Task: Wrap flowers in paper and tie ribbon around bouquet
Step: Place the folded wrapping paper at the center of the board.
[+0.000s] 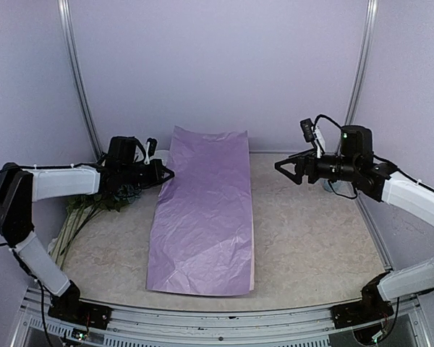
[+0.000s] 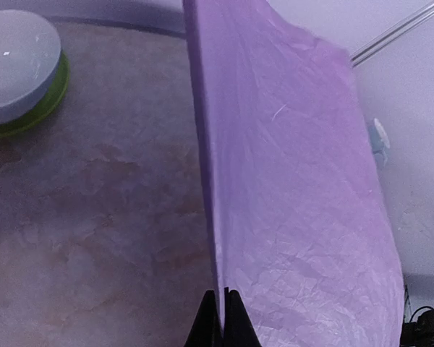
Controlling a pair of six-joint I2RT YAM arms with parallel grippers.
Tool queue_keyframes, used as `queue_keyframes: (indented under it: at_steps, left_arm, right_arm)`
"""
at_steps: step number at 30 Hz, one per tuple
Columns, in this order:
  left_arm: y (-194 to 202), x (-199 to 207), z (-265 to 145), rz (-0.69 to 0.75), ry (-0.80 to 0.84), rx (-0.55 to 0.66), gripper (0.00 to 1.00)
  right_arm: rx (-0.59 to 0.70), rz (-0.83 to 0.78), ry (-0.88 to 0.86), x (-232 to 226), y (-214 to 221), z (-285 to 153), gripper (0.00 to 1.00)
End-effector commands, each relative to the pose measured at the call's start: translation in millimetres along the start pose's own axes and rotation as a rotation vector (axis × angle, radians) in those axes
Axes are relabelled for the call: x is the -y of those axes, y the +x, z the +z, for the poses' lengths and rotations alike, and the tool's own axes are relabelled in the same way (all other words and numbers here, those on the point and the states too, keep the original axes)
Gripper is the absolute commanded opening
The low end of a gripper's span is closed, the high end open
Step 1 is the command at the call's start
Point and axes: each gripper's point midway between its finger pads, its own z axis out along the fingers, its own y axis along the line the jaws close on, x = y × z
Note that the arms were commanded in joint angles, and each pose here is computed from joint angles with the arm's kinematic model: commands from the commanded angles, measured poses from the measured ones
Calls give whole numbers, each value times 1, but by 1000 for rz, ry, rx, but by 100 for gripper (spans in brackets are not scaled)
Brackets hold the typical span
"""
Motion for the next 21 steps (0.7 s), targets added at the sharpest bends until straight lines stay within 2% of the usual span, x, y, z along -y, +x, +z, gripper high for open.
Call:
queue_keyframes:
  at_steps: [1, 5, 11, 12, 15, 16, 17, 21]
  left_arm:
    - [9, -37, 12, 68, -105, -43, 0]
    - [33, -66, 28, 67, -173, -106, 0]
    - [63, -79, 37, 74, -203, -166, 0]
    - [66, -79, 39, 84, -203, -173, 10]
    - [66, -82, 40, 137, -234, -168, 59]
    - [62, -84, 38, 150, -264, -155, 69]
    - [57, -84, 35, 168, -292, -144, 77]
    - [25, -72, 8, 312, -488, -57, 93]
  right_arm:
    - [-189, 209, 12, 21, 68, 25, 84]
    - [-282, 335, -24, 20, 116, 50, 75]
    - [-482, 370, -105, -16, 177, 90, 69]
    - [-502, 371, -115, -22, 184, 93, 68]
    - [-543, 382, -120, -33, 201, 97, 68]
    - [-553, 387, -117, -34, 207, 98, 68]
    - [-564, 390, -114, -36, 211, 98, 68]
    - [-612, 378, -99, -45, 226, 97, 69]
